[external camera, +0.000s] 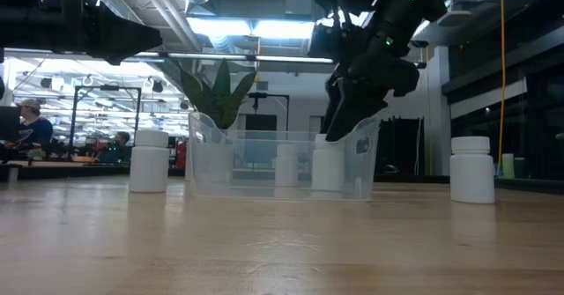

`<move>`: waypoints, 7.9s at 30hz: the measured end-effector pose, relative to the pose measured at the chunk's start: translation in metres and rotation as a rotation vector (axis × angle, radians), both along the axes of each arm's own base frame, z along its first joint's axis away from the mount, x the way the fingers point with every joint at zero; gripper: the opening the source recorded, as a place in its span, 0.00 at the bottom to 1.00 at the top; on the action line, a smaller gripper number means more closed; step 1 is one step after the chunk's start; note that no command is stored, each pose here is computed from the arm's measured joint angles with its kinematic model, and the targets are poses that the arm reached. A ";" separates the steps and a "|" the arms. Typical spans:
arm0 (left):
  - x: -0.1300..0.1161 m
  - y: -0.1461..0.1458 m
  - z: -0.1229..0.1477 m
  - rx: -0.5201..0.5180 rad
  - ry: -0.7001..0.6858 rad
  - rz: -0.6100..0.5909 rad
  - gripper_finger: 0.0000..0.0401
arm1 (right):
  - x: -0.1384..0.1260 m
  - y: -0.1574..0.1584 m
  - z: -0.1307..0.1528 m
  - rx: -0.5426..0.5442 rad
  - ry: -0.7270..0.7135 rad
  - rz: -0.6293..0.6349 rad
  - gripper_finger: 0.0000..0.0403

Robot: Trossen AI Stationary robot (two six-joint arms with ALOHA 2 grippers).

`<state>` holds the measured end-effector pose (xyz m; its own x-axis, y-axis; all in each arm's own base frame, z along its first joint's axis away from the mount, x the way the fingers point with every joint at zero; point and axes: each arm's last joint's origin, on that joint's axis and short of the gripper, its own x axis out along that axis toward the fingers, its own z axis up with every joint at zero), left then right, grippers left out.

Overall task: Pick and place pill bottles into a basket
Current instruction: Put the white medicine bottle into the transparent bin

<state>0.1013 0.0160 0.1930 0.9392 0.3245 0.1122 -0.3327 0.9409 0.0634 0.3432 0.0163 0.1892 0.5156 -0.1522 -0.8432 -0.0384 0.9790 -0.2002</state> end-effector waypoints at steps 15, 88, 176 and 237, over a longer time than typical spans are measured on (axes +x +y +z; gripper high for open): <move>0.000 0.000 0.000 0.000 0.002 -0.001 0.36 | 0.010 0.003 0.039 -0.055 -0.051 0.040 0.56; 0.025 -0.008 0.008 -0.128 0.240 -0.198 0.57 | -0.098 -0.023 0.030 0.005 -0.805 -0.145 0.08; 0.104 -0.060 -0.032 -0.242 0.925 -0.127 0.39 | -0.100 -0.029 0.021 -0.039 -0.707 -0.147 0.08; 0.251 -0.020 0.007 -0.003 0.933 -0.307 0.39 | -0.102 -0.024 0.016 -0.008 -0.657 -0.138 0.08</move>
